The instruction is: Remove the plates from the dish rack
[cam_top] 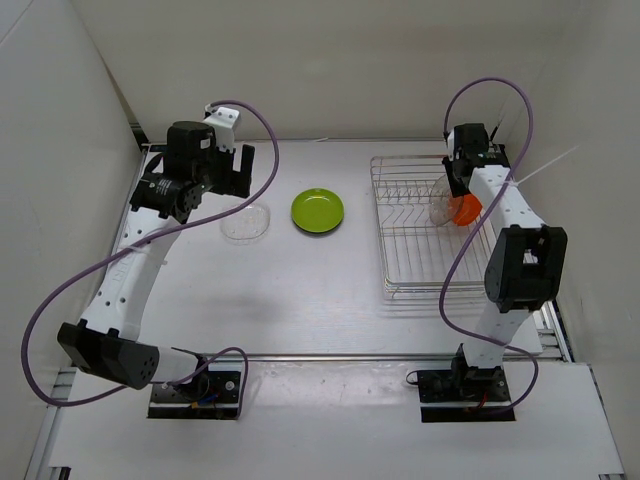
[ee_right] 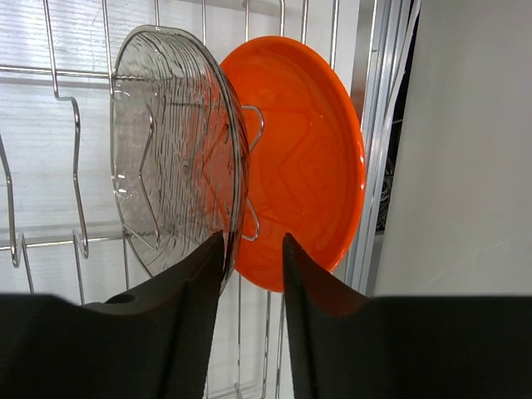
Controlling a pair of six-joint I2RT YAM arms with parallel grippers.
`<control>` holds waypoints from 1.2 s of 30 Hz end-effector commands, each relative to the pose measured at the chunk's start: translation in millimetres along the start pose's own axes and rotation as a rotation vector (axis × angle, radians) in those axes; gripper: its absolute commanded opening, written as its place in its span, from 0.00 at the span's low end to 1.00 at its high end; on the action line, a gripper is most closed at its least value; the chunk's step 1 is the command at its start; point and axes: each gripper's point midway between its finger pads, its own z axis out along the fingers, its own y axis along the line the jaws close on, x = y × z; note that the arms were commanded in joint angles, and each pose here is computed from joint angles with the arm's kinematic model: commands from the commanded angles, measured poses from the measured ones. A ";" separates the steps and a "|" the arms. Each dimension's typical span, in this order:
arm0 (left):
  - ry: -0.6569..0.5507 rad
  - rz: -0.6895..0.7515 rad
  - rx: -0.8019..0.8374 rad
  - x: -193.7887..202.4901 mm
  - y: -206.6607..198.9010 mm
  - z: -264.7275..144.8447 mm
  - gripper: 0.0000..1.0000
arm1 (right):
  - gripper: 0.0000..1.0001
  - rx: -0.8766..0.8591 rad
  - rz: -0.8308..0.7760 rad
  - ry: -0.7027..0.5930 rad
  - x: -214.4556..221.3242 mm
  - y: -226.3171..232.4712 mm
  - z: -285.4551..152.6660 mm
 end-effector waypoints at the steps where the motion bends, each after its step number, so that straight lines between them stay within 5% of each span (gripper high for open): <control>1: -0.023 0.011 -0.026 -2.7 4.0 -6.8 1.00 | 0.37 0.045 0.014 -0.065 -23.6 -11.7 -4.9; 28: 0.006 -0.020 -0.016 10.3 11.3 8.8 1.00 | 0.00 0.068 0.032 0.012 -9.5 1.3 -6.8; 36: 0.005 -0.030 -0.017 8.0 11.2 10.3 1.00 | 0.00 0.170 0.047 -0.012 -21.8 -18.4 -30.7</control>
